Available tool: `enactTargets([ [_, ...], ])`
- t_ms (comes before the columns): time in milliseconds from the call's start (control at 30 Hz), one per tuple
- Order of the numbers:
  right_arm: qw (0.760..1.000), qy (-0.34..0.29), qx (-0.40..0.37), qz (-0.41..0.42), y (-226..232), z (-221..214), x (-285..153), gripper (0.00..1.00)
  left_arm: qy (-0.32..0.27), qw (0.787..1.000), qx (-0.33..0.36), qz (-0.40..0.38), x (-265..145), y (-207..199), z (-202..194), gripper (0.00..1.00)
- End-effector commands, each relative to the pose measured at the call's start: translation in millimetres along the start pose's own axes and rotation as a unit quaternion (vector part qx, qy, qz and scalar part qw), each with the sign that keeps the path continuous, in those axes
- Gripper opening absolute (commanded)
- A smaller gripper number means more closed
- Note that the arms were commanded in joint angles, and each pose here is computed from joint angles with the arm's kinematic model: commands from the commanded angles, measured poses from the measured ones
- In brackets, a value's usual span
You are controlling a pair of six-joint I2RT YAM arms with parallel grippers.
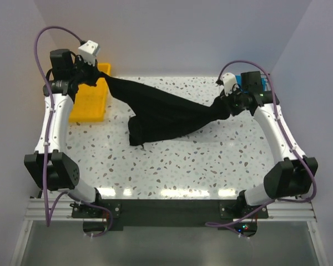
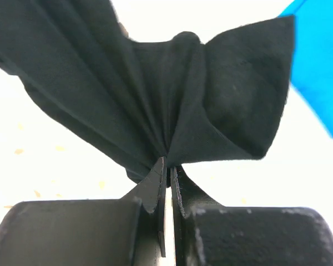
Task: Fold and stack the t-shirts
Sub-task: Flatten the tshirt out
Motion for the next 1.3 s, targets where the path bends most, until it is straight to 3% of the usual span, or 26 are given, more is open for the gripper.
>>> enactTargets([
  [0, 0.998, -0.064, -0.019, -0.023, -1.8, 22.1, -34.3, 0.00, -0.030, 0.999, -0.019, -0.025, -22.5, -9.9, 25.2, 0.00],
  [200, 0.996, -0.081, -0.039, -0.028, 11.9, 3.9, -59.4, 0.00, -0.019, 1.000, -0.017, 0.011, -69.7, -24.3, 4.2, 0.00],
  [300, 0.993, -0.093, -0.056, -0.047, 20.2, -8.9, -87.0, 0.00, -0.060, 0.997, 0.017, 0.049, -129.7, -41.0, 16.4, 0.00],
  [500, 0.986, -0.127, -0.073, -0.082, 31.0, -22.1, -130.2, 0.00, -0.091, 0.990, 0.044, 0.101, -193.3, -59.9, 23.0, 0.00],
  [633, 0.991, -0.097, -0.067, -0.059, 27.4, -21.7, -103.3, 0.00, -0.063, 0.997, 0.054, 0.007, -180.6, -81.5, 14.1, 0.00],
  [700, 0.996, -0.072, -0.058, -0.013, 30.3, -20.1, -82.0, 0.00, -0.011, 0.998, 0.060, -0.031, -151.2, -101.0, -0.2, 0.00],
  [833, 0.998, -0.030, -0.052, 0.033, 34.4, -24.9, -53.7, 0.00, 0.068, 0.980, 0.112, -0.151, -105.7, -171.6, -40.1, 0.00],
  [967, 0.998, 0.032, -0.052, 0.024, 31.0, -49.9, -28.3, 0.00, 0.129, 0.954, 0.142, -0.230, -70.5, -222.0, -70.9, 0.15],
  [1033, 0.997, 0.051, -0.056, 0.016, 29.8, -59.1, -23.5, 0.00, 0.124, 0.933, 0.180, -0.286, -71.8, -256.8, -74.5, 0.25],
  [1100, 0.995, 0.073, -0.063, -0.002, 27.3, -72.4, -18.7, 0.00, 0.111, 0.912, 0.215, -0.332, -75.9, -279.8, -78.6, 0.41],
  [1167, 0.994, 0.087, -0.068, -0.007, 27.1, -83.5, -16.2, 0.00, 0.106, 0.886, 0.244, -0.380, -82.4, -300.6, -87.8, 0.48],
  [1267, 0.992, 0.106, -0.072, -0.007, 28.9, -96.7, -14.6, 0.00, 0.107, 0.876, 0.249, -0.400, -82.9, -302.0, -91.8, 0.57],
])
Point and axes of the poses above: each gripper's point midway between its finger pads, its own x axis out along the fingers, its own y axis along the line the jaws close on, z = x × y, the point moved 6 cm from there along -x, back along the fingers
